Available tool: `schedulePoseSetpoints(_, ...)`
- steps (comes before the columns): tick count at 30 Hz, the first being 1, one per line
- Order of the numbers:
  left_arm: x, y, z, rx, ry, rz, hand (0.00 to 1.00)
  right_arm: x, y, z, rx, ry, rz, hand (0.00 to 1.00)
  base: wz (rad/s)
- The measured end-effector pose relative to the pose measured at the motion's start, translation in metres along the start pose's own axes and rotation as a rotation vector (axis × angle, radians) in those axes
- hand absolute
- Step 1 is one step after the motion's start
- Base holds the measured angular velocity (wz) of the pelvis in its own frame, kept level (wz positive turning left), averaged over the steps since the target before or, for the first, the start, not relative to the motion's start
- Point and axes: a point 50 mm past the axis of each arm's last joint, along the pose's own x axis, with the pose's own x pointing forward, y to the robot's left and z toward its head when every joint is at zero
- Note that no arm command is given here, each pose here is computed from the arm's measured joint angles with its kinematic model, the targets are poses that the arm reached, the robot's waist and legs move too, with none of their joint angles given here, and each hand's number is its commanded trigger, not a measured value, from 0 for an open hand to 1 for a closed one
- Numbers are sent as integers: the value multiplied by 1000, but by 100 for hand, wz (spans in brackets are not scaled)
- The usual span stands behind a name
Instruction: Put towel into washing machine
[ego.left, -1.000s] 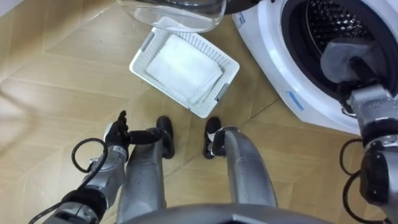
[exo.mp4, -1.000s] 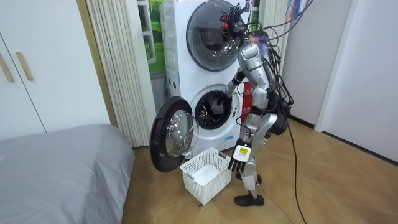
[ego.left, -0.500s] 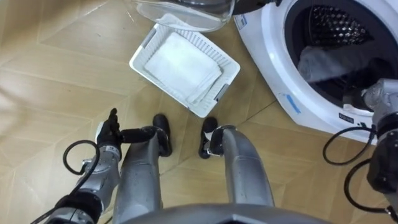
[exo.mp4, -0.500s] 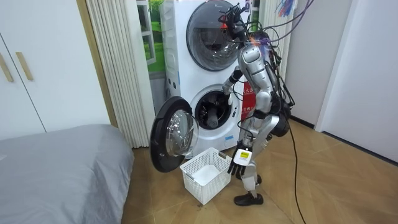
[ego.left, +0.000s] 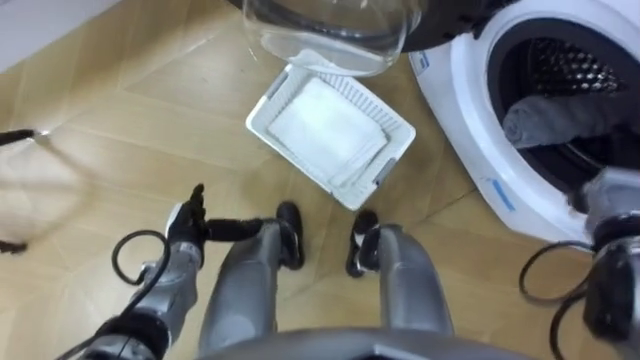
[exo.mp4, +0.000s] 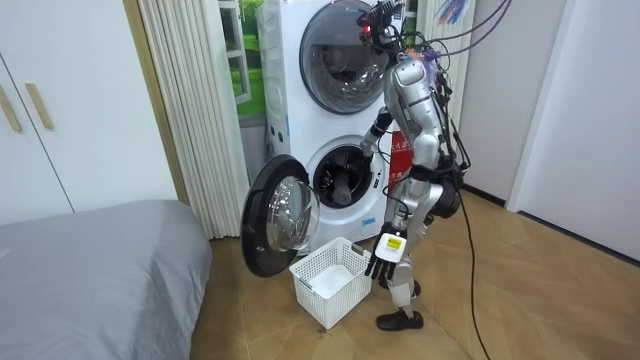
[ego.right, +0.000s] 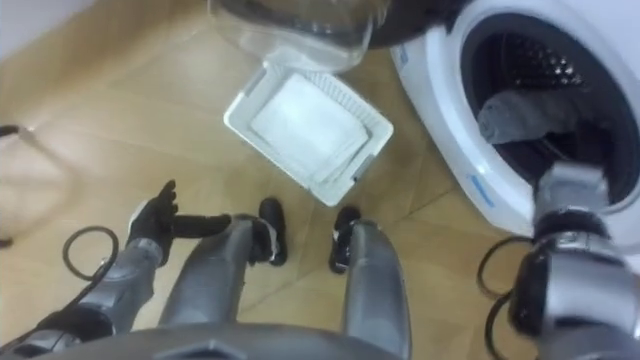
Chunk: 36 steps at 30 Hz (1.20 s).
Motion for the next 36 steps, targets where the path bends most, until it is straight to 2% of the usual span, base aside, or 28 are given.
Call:
schedulePoseSetpoints(2,-1,3,-8,28,23,12,0,10,-40,-8,-39,14,-53,0,-6)
schedulePoseSetpoints(5,-3,12,-20,35,70,45,0,17,-83,-17,-89,34,-95,0,-9)
schedulePoseSetpoints(6,-3,14,-22,38,82,55,0,17,-90,-19,-98,39,-98,0,-10)
schedulePoseSetpoints(8,-5,24,-33,25,123,97,0,19,-124,-20,-201,53,-111,0,-3)
schedulePoseSetpoints(11,-13,35,-50,28,172,133,0,19,-146,-20,-410,62,-70,0,-4)
schedulePoseSetpoints(14,-20,39,-64,7,210,151,0,18,-158,-21,-573,87,-11,0,-2)
schedulePoseSetpoints(21,-40,53,-96,-34,299,220,0,11,-175,-42,-818,225,94,0,5)
schedulePoseSetpoints(27,-47,46,-106,-42,322,216,0,7,-188,-51,-996,300,158,0,9)
schedulePoseSetpoints(32,-49,43,-111,-56,348,210,0,3,-196,-59,-1386,379,248,0,-4)
schedulePoseSetpoints(36,-50,42,-114,-41,374,202,0,1,-202,-63,-1534,415,263,0,8)
